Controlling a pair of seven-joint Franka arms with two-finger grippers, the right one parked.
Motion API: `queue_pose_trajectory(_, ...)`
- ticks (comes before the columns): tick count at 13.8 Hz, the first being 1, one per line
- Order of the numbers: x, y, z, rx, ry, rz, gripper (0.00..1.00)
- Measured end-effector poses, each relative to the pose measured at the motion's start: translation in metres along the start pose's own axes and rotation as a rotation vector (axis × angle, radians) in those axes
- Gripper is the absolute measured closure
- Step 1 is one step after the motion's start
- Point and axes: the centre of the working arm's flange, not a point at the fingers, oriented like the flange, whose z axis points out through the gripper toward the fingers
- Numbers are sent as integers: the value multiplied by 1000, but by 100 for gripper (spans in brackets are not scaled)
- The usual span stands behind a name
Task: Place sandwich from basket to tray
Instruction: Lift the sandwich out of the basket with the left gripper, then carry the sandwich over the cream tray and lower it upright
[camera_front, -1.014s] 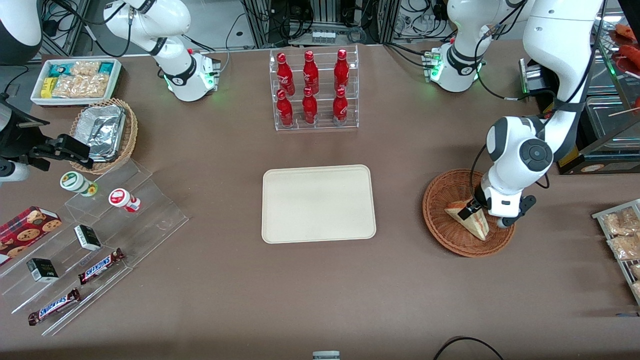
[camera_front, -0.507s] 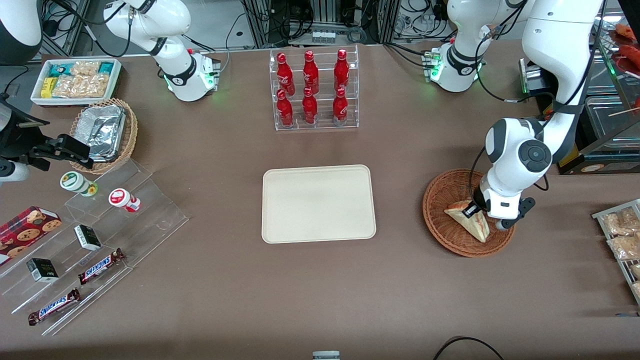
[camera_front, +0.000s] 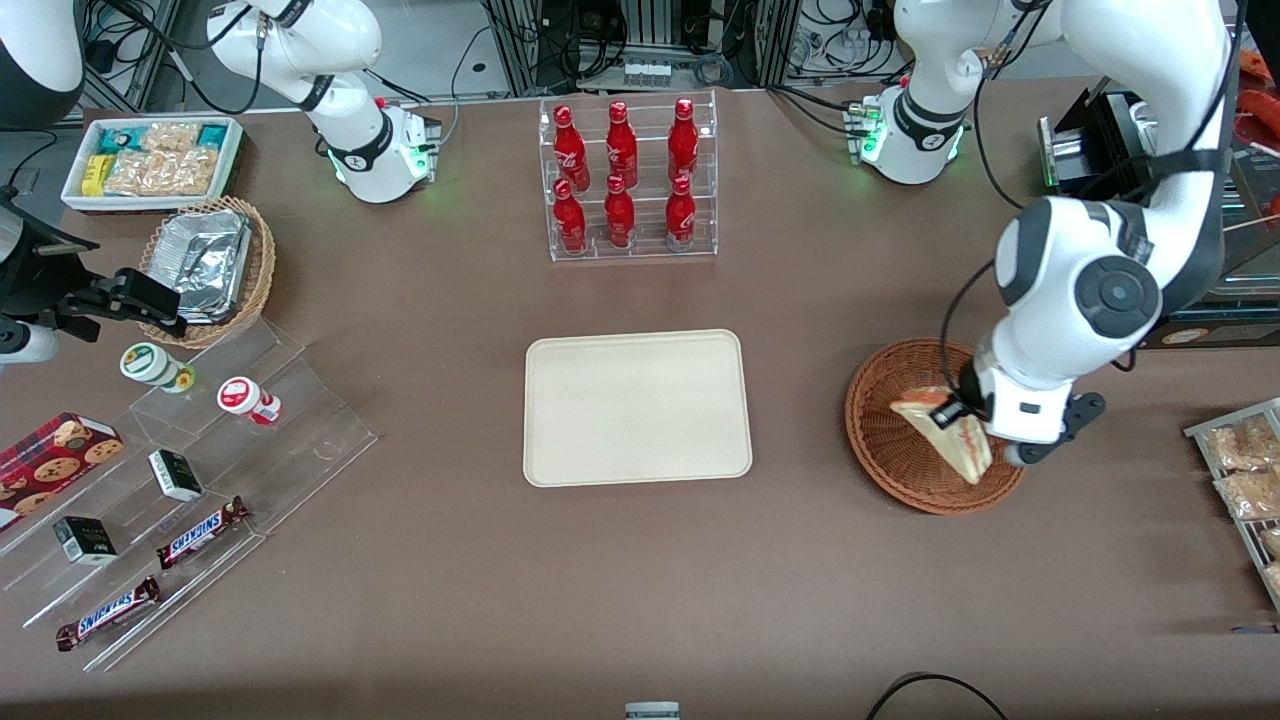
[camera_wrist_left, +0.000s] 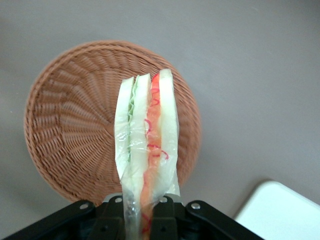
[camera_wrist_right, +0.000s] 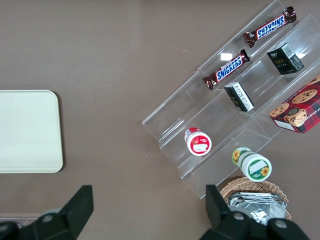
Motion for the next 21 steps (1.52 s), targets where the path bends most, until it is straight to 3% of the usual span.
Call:
queue_pose_trajectory(3,-53,54,-9,-3,5,140,85)
queue_pose_trajectory(8,-147,126,12,17,-16,339,85)
queue_pose_trajectory(14,-232,222,78,32,-58,509,85)
queue_pose_trajectory(18,-261,255,124,49,-83,536,85)
queue_pose_trajectory(21,-263,266,142,33,-80,526,85)
